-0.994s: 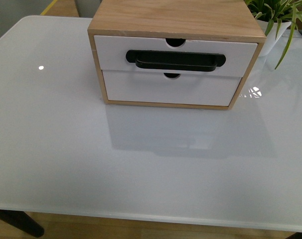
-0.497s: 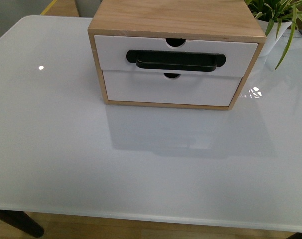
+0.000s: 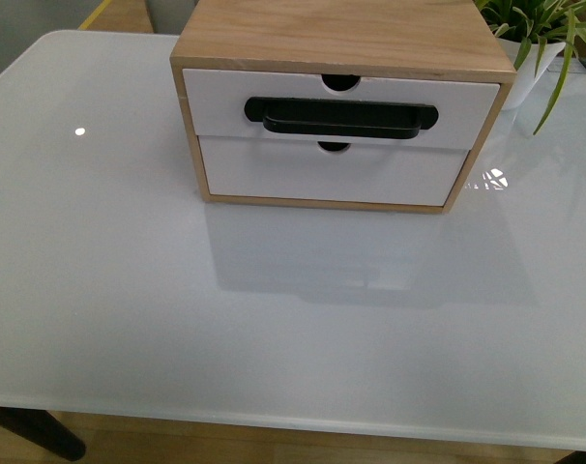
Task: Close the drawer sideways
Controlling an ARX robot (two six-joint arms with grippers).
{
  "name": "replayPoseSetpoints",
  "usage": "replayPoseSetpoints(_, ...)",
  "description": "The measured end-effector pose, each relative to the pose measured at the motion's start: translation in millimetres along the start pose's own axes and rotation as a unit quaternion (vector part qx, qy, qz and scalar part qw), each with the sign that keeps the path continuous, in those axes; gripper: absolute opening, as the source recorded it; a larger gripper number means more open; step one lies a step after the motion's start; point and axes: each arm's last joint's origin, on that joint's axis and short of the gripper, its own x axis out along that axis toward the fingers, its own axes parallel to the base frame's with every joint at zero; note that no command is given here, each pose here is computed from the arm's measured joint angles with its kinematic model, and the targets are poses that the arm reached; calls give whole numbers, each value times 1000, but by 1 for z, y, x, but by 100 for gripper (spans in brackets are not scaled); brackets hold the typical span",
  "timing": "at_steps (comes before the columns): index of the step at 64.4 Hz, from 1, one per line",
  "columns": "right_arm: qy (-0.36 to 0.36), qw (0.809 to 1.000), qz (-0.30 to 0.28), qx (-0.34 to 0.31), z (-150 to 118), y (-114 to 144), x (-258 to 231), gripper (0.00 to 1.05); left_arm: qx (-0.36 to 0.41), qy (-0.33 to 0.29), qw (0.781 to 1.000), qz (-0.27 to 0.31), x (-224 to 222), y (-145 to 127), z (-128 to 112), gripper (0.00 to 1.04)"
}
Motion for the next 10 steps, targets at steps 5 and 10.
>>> replayPoseSetpoints(5, 0, 1000, 0, 0, 0, 0, 0, 96, 0, 0, 1000, 0, 0, 0, 0, 96)
replayPoseSetpoints(10, 0, 1000, 0, 0, 0, 0, 0, 96, 0, 0, 1000, 0, 0, 0, 0, 96)
